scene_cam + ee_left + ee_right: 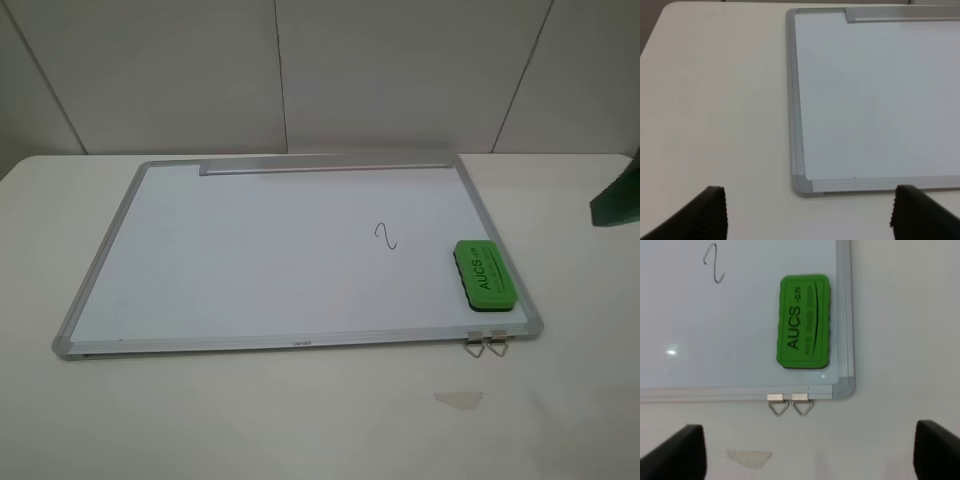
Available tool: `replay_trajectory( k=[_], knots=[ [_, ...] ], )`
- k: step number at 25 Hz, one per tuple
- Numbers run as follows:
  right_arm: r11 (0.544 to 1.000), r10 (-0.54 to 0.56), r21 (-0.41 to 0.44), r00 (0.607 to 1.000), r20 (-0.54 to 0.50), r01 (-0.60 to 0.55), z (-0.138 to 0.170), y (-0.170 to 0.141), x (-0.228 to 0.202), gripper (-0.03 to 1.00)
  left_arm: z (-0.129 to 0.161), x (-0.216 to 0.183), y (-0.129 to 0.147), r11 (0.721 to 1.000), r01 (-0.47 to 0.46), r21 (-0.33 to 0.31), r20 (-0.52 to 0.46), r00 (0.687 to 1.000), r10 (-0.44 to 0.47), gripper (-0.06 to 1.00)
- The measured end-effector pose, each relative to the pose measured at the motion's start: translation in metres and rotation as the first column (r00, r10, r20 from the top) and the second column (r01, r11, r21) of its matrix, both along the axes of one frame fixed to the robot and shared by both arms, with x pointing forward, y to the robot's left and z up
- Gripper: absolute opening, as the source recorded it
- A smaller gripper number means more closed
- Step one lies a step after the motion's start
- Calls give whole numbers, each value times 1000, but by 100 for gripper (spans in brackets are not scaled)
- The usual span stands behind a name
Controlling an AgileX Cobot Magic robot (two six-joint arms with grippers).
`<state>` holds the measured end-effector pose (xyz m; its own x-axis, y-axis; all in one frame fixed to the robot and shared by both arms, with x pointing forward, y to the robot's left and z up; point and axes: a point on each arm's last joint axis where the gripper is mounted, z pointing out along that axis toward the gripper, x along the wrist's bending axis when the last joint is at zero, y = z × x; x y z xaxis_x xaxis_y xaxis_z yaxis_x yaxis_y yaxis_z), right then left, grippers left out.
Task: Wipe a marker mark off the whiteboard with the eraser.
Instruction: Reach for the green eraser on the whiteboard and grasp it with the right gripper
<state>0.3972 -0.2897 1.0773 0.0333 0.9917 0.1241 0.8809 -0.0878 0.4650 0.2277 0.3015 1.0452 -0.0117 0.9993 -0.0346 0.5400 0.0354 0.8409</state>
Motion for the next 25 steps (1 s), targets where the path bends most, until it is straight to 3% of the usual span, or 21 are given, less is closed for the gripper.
replay_trajectory(
  k=[7,11,18,25],
  knots=[
    [999,0,48,977,-212,10,-28,4,54,83,0,0,0,1000,0,0,0,1000,0,69],
    [999,24,46,959,-283,-11,-43,10,81,83,0,0,0,1000,0,0,0,1000,0,69],
    [993,114,31,928,-354,-110,-80,40,119,83,0,0,0,1000,0,0,0,1000,0,69],
    [989,124,-28,905,-406,-147,-116,45,152,83,0,0,0,1000,0,0,0,1000,0,69]
  ],
)
